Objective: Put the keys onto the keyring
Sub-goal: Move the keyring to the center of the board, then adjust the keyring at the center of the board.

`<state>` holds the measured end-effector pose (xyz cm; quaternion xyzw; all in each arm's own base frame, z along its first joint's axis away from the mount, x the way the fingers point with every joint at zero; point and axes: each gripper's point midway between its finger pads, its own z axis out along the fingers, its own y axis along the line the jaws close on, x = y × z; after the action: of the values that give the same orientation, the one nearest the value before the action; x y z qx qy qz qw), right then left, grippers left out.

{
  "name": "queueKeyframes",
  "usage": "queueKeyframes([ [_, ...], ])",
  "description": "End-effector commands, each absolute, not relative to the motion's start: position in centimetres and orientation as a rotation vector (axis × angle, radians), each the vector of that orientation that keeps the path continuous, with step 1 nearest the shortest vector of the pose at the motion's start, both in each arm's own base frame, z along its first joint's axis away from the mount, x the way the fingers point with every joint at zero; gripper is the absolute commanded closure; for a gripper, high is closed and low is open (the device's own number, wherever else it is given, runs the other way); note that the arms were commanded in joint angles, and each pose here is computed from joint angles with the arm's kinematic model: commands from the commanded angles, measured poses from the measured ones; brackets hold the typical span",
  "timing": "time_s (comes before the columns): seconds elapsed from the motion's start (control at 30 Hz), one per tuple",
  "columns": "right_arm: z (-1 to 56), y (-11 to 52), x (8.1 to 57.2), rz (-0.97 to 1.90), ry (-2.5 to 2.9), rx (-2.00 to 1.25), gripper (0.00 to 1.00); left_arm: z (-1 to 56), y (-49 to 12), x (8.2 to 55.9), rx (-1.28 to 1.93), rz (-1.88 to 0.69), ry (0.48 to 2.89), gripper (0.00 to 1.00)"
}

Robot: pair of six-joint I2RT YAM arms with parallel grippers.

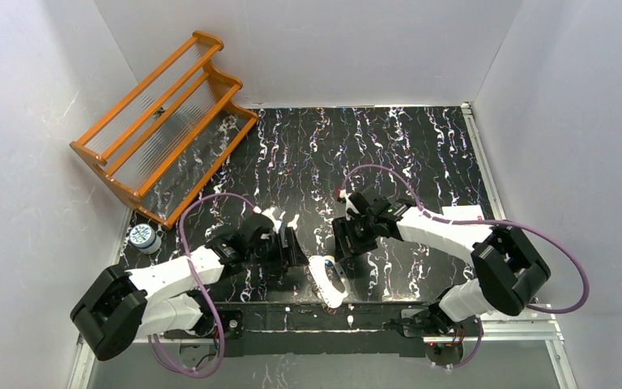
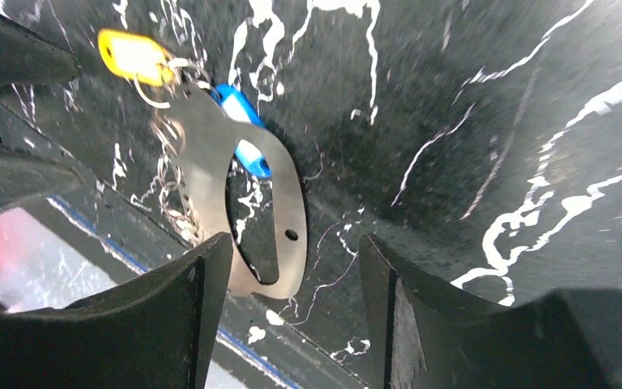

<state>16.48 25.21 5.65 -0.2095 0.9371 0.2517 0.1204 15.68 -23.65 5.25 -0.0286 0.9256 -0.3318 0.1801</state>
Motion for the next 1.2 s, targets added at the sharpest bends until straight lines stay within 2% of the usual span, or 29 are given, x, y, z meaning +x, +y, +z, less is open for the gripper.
queueKeyframes([
  [0.0,4.6,25.9,13.8,0.897,2.833,-0.620,0.34,4.6,-25.8,13.5,-0.082,-1.035,2.651,0.27],
  [0.17,3.4,25.6,13.1,0.887,2.889,-0.618,0.38,3.0,-27.7,13.4,-0.045,-1.052,2.663,0.35],
  [0.43,2.9,24.3,12.8,0.810,2.918,-0.544,0.50,3.2,-31.2,18.2,0.050,-0.920,2.619,0.43],
  [0.6,3.8,23.9,13.7,0.784,2.876,-0.487,0.50,4.2,-36.1,21.0,0.079,-1.054,2.560,0.54],
  [0.7,4.8,24.0,14.1,0.796,2.830,-0.482,0.48,4.8,-36.6,22.3,0.097,-1.026,2.535,0.54],
  [0.83,5.6,24.0,14.4,0.800,2.772,-0.551,0.39,6.7,-35.0,23.4,0.139,-0.908,2.509,0.49],
  [0.97,5.8,23.9,15.2,0.759,2.730,-0.641,0.33,8.8,-31.4,23.9,0.112,-0.774,2.480,0.42],
  [1.17,5.1,24.6,15.4,0.673,2.710,-0.796,0.31,11.5,-25.7,23.8,-0.037,-0.629,2.384,0.35],
])
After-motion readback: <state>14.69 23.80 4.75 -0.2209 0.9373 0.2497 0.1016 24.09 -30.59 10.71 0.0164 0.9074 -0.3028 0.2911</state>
